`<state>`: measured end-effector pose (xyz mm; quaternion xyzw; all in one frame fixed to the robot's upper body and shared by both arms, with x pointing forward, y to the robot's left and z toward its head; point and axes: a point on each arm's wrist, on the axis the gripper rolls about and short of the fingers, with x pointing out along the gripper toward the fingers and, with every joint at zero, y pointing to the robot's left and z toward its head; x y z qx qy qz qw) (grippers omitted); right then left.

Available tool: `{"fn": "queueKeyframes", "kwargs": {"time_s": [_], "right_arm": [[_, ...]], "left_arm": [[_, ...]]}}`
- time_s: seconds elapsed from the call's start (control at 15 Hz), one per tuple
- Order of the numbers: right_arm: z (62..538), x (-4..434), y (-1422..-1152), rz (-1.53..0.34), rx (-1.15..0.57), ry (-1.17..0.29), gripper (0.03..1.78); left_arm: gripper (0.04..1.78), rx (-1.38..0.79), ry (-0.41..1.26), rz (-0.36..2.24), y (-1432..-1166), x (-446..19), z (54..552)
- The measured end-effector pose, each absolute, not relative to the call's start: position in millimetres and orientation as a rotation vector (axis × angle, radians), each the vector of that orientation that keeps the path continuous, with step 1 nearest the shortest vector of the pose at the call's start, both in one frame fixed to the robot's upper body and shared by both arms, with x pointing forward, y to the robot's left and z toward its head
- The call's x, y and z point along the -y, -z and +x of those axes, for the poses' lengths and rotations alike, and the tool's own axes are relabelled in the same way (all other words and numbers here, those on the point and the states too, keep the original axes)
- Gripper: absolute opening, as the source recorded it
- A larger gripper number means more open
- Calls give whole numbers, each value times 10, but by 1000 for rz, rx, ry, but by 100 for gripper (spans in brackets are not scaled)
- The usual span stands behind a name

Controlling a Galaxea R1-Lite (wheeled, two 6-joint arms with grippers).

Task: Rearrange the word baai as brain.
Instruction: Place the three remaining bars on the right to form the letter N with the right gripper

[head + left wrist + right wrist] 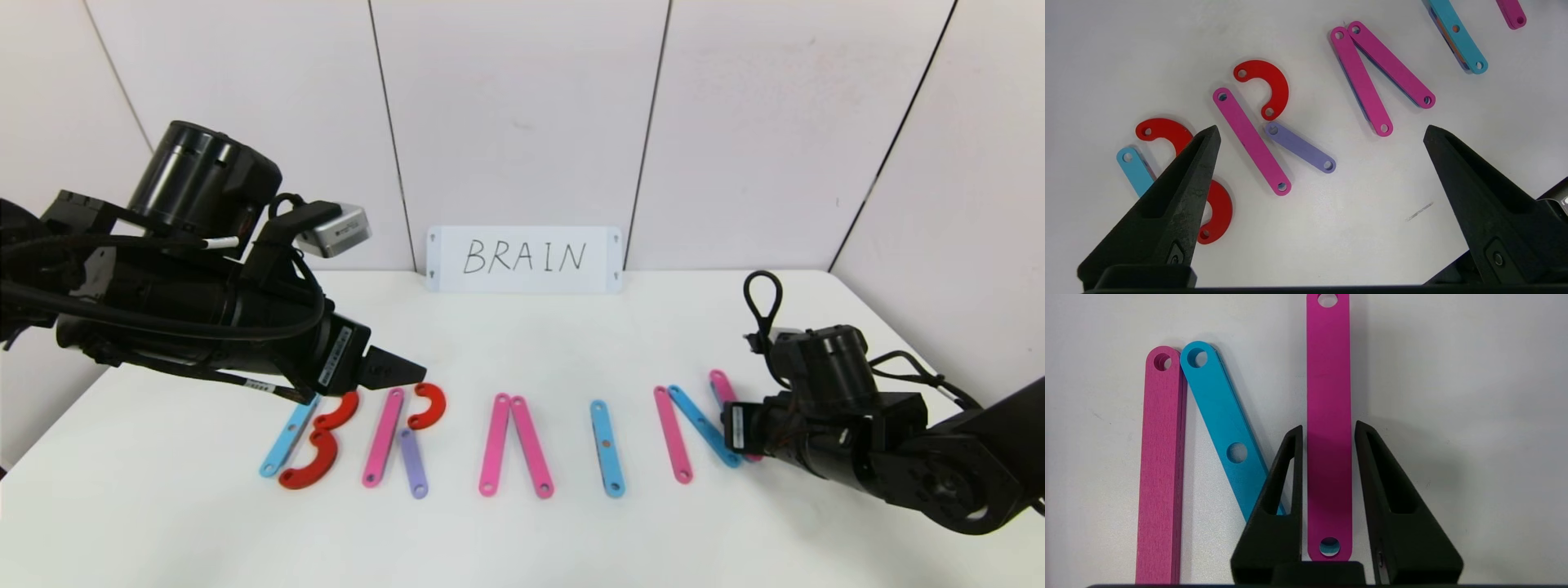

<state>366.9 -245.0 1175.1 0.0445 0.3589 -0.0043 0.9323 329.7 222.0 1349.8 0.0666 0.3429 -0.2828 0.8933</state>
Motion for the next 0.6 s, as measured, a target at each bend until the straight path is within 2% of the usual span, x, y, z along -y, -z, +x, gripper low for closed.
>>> {"fn": "queueKeyframes", "kwargs": {"time_s": [0.33, 0.47, 0.6], "right_arm": [[3655, 2455, -11780, 94, -726, 8, 132], [3646, 2460, -11804, 97, -719, 7, 156], [3636, 2463, -11844, 102, -705, 4, 170]], "left_arm": [[174, -713, 589, 142, -13490, -2209, 3290], [174, -713, 589, 143, -13489, -2206, 3289], [174, -713, 589, 144, -13489, -2205, 3289]]}}
